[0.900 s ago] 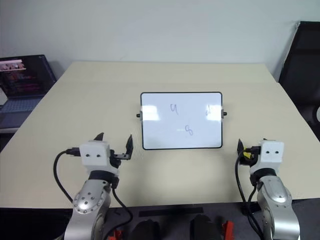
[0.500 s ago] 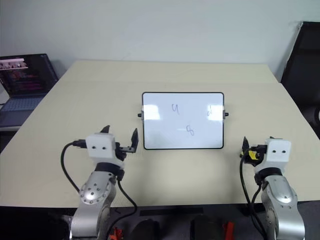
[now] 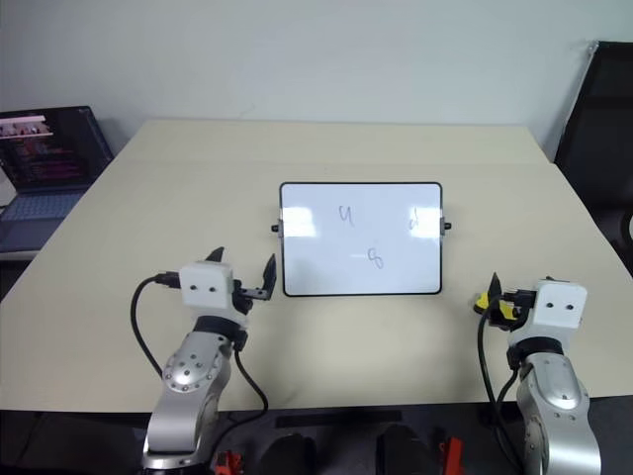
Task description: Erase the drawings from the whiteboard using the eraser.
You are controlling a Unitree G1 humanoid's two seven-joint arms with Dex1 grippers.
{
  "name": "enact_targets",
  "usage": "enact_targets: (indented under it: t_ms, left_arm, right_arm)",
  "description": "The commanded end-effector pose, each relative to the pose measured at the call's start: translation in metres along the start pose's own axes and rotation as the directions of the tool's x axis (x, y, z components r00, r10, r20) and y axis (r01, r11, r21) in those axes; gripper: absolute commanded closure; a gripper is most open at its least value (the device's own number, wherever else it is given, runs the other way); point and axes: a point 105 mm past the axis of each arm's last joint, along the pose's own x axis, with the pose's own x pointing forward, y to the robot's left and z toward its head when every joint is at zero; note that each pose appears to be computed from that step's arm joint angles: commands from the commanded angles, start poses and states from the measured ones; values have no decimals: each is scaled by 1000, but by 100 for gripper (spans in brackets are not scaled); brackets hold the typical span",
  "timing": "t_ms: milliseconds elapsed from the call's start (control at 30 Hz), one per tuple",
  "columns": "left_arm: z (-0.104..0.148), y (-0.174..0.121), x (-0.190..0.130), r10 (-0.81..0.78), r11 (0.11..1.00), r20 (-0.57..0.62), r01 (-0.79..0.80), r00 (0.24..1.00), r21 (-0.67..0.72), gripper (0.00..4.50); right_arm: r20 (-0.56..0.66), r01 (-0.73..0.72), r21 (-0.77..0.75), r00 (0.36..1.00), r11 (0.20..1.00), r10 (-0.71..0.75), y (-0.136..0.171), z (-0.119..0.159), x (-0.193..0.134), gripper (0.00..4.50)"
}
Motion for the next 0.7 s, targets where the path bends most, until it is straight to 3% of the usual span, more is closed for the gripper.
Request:
enact_targets:
  t_ms: [33, 133, 300, 400, 700]
  left_arm:
    - [14, -5, 5, -32, 999, 53, 33, 998, -13, 0]
    - [15, -12, 10, -95, 994, 52, 97, 994, -43, 0]
    - [11, -60, 17, -467, 867, 42, 466, 883, -175, 0]
    - [13, -80, 13, -652, 733, 72, 652, 755, -194, 0]
    - [12, -111, -8, -893, 438, 60, 892, 446, -116, 0]
  right_arm:
    - [61, 26, -10, 998, 1000, -25, -11, 13, -3, 2]
    - [56, 27, -9, 998, 1000, -27, -17, 14, -5, 2]
    - [68, -29, 6, 997, 1000, 28, -30, 24, 0, 2]
    - [9, -137, 14, 991, 991, 136, -28, 14, -2, 2]
    - [-56, -348, 63, 935, 935, 351, -20, -2, -11, 2]
